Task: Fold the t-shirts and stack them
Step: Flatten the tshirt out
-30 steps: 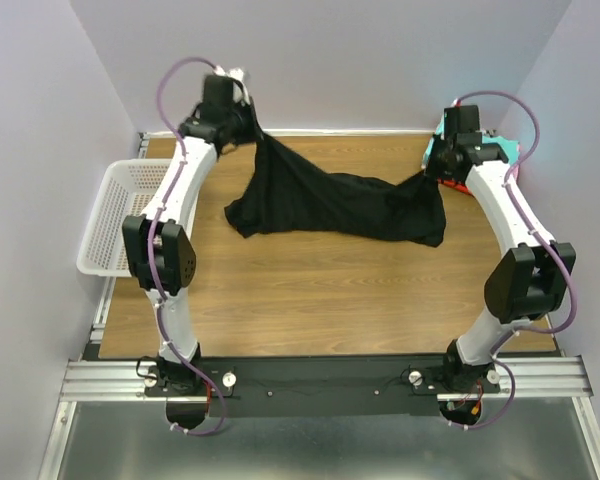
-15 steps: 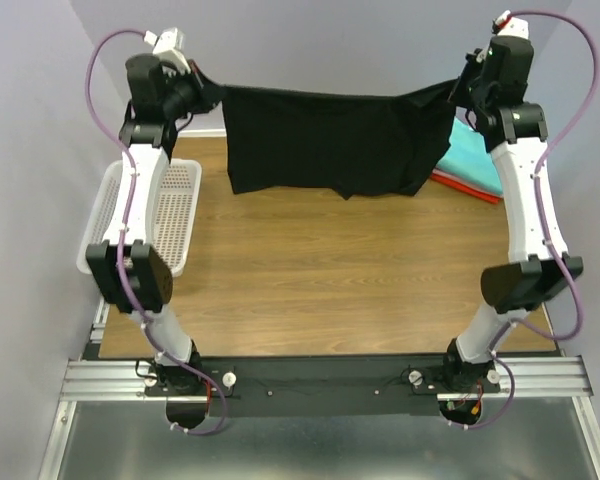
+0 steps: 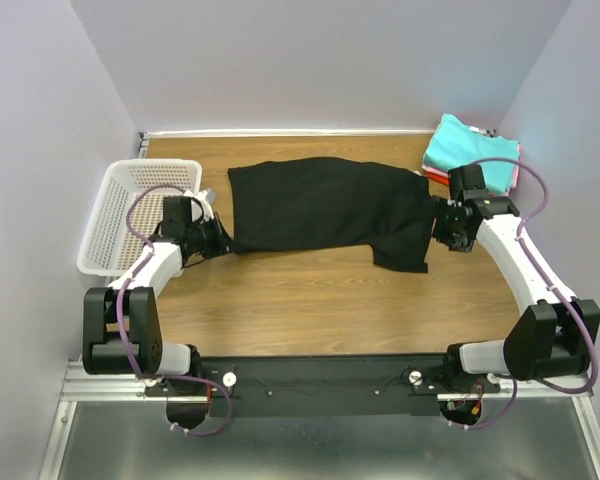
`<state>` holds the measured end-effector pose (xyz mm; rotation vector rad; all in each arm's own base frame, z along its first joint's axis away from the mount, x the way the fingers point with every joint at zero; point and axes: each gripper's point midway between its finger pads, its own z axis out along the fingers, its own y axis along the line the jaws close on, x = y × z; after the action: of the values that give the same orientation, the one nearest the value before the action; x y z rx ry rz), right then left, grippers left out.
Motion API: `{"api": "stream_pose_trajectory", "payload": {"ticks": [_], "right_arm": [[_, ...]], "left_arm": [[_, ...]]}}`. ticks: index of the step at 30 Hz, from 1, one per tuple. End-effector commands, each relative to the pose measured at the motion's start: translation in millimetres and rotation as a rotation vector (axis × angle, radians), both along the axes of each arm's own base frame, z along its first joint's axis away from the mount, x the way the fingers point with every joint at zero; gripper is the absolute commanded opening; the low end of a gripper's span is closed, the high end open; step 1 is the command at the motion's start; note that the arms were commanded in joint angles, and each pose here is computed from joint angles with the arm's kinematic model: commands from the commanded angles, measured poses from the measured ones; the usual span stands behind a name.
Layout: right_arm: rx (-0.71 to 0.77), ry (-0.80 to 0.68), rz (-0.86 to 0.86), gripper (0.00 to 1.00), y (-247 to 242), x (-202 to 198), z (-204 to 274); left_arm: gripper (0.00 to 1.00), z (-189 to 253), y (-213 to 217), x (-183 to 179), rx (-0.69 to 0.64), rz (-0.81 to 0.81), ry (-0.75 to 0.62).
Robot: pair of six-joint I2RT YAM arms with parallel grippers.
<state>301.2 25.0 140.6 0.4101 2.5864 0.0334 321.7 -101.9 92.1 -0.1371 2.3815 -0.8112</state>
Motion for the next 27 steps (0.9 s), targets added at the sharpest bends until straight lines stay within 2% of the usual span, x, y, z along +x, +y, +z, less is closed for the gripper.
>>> {"api": "stream_pose_trajectory", "payload": {"ticks": [1,4,13,19,27], "right_arm": [[0.022,0.092,-0.044,0.8,-1.1,-31.8,-12.2],[0.015,0.175,-0.056,0.79,-1.5,-34.9,-34.8],[0.047,0.329,-0.07,0.63,6.1,-44.7,-85.9],[0.057,0.384,-0.055,0.54,8.1,-56.0,-106.4],[0.054,0.424,-0.059,0.49,7.0,-70.8,-124.5]], "left_arm": [[0.0,-11.3,-0.1,-13.6,0.032,-0.061,-0.001],[0.0,-22.2,-12.8,-21.8,0.013,-0.112,0.033],[0.0,-20.8,-12.4,-10.2,0.041,-0.136,0.046],[0.0,-26.3,-11.4,-9.2,0.048,-0.139,0.072],[0.0,-27.5,-10.6,-7.0,0.058,-0.151,0.082]]}}
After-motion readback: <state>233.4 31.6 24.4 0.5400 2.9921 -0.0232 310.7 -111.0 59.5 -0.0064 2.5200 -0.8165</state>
